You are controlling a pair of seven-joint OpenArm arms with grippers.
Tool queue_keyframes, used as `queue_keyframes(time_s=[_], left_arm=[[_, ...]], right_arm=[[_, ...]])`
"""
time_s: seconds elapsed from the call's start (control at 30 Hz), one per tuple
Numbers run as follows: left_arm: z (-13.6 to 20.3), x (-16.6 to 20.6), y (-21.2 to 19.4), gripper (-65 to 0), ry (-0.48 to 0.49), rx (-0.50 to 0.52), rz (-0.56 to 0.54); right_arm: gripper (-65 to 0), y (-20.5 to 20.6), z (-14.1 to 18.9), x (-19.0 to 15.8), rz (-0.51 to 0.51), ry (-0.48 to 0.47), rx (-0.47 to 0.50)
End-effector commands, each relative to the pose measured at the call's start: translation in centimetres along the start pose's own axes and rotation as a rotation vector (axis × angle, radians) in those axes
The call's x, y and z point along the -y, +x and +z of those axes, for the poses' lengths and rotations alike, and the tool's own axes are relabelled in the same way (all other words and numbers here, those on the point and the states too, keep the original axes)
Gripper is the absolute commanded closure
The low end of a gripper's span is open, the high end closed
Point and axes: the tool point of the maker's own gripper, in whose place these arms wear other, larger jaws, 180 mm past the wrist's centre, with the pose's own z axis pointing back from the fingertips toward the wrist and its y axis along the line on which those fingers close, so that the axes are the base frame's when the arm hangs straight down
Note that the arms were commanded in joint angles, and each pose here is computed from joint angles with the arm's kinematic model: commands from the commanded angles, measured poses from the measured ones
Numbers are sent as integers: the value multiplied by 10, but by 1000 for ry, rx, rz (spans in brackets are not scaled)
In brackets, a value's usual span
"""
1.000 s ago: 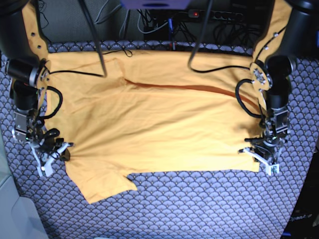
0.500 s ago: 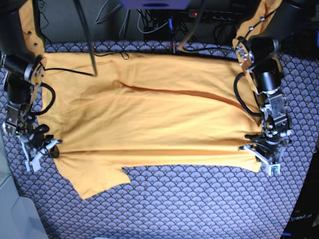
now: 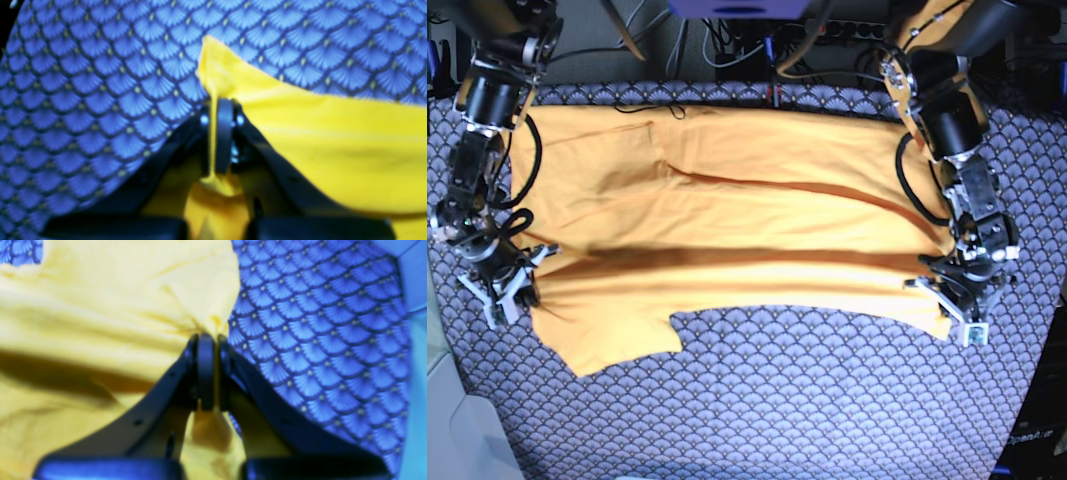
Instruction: Fold the T-shirt properly
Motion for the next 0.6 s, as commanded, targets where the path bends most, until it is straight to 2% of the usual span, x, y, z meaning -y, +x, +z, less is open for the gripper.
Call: queue_keyframes(time_s=[0.0,0.13,0.3,0.57], left_arm=[[8,-5,26,0,17,71,-8],[32,-7,31,0,57,99,-36],[52,-11,19,0,85,91,-65],[81,-3,-8,0,21,103,-54]], right_arm=[[0,23,8,13,21,-37,60],[0,27,26,11,51,-72,57],[0,17,49,10,32,-126,44],[0,-9,77,-7,38,-142,5]])
